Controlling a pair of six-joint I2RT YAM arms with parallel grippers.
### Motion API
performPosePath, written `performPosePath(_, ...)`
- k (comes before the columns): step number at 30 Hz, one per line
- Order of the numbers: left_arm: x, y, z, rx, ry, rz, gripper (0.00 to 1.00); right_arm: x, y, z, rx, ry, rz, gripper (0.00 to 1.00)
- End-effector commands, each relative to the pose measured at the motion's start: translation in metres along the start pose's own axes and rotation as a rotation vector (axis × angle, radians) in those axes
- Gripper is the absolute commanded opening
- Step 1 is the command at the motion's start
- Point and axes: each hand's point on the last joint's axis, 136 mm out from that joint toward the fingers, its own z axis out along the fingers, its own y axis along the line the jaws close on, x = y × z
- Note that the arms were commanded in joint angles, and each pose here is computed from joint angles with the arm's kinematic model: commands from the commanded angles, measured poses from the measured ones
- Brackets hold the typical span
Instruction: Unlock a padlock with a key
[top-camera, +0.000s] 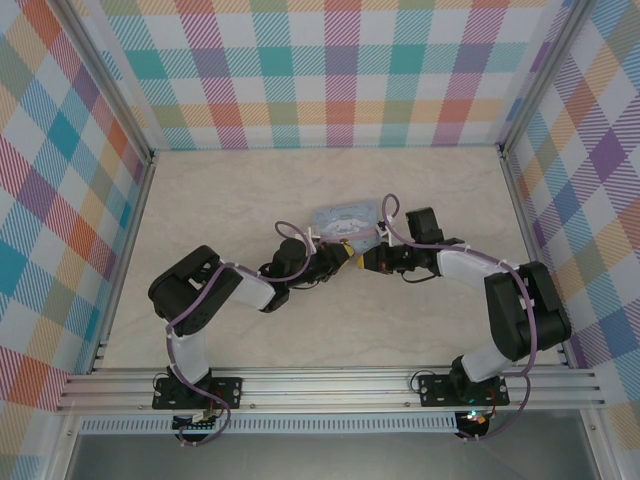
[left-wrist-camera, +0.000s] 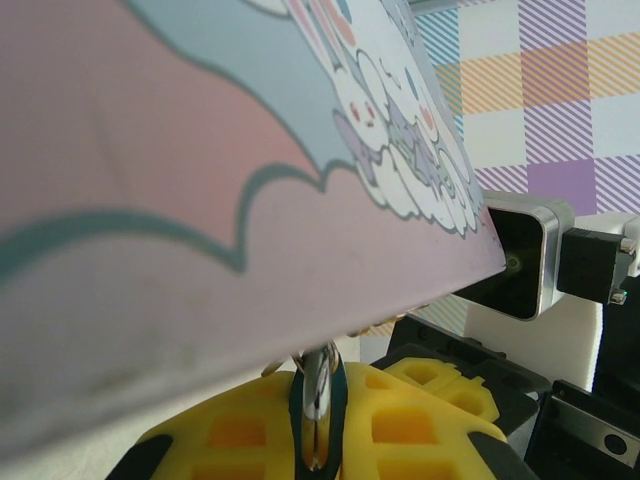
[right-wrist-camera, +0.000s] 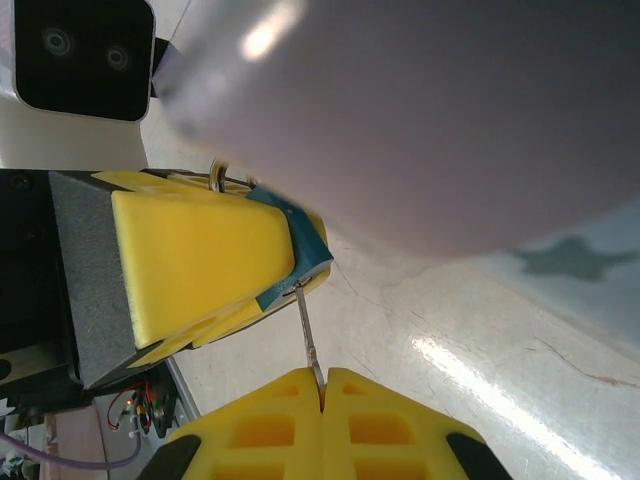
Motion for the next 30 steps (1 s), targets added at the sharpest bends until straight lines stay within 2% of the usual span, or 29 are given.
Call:
performPosePath(1,0.012,-0.037,0.005,0.139,0.078,0.055,0.00,0.000,0.010,0.004,-0.049,0.028,-0.031,0.02)
performPosePath(8,0.009,-0.041,0.006,0.152,0.065,0.050,0.00,0.007,0.004,0.006,-0.039,0.044,-0.023,0.02)
performPosePath(15,0.001,-0.038,0.003,0.131,0.018,0.037,0.00,0.004,0.011,-0.008,0.022,0.021,-0.093,0.02)
performPosePath(24,-0.003,-0.031,0.001,0.127,-0.007,-0.043,0.00,0.010,0.010,-0.008,0.064,0.040,-0.122,0.02)
performPosePath(30,-0.002,-0.023,-0.008,0.107,-0.011,-0.044,0.00,0.007,0.026,-0.018,0.045,0.044,-0.162,0.02)
